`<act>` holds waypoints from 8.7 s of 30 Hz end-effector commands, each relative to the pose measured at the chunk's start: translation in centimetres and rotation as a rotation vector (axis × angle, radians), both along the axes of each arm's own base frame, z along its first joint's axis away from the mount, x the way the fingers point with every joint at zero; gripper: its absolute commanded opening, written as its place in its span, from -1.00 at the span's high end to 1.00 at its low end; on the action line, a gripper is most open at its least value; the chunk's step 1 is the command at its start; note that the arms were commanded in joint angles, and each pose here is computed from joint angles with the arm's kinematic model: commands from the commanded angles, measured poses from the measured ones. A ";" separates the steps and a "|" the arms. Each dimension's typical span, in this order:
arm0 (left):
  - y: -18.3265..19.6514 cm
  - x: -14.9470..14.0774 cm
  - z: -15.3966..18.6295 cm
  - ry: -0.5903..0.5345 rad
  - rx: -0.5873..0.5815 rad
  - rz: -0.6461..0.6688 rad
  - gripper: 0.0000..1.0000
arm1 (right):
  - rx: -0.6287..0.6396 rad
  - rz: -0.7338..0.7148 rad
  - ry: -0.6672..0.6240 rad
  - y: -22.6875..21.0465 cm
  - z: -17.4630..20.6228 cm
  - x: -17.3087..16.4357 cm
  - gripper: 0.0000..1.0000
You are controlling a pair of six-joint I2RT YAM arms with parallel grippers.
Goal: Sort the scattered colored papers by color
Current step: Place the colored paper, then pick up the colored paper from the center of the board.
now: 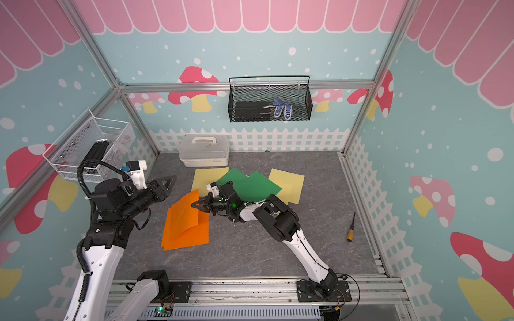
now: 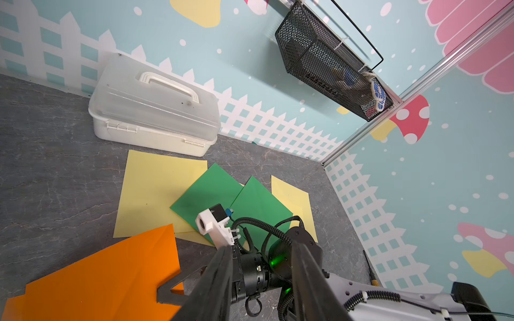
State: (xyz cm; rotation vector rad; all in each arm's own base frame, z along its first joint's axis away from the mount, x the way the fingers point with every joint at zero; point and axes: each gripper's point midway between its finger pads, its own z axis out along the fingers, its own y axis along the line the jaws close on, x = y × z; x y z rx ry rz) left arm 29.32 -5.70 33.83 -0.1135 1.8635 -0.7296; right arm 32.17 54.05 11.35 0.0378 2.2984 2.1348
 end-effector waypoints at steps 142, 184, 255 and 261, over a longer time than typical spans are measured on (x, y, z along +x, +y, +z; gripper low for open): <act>-0.4 -0.4 -2.7 0.042 -0.005 -0.045 0.01 | -0.839 0.164 -0.048 -7.3 -10.1 -4.4 0.63; -2.7 -1.7 -3.0 0.072 -0.046 -0.080 -0.36 | -0.942 -0.126 -0.399 -17.9 2.8 -2.1 0.33; -22.8 19.7 -27.9 0.621 0.158 -0.393 -0.25 | -0.533 -0.542 0.126 -34.5 -7.0 7.9 -0.16; -22.8 19.3 -29.0 0.646 0.159 -0.392 -0.25 | -0.539 -0.542 0.129 -34.6 -7.3 7.8 -0.16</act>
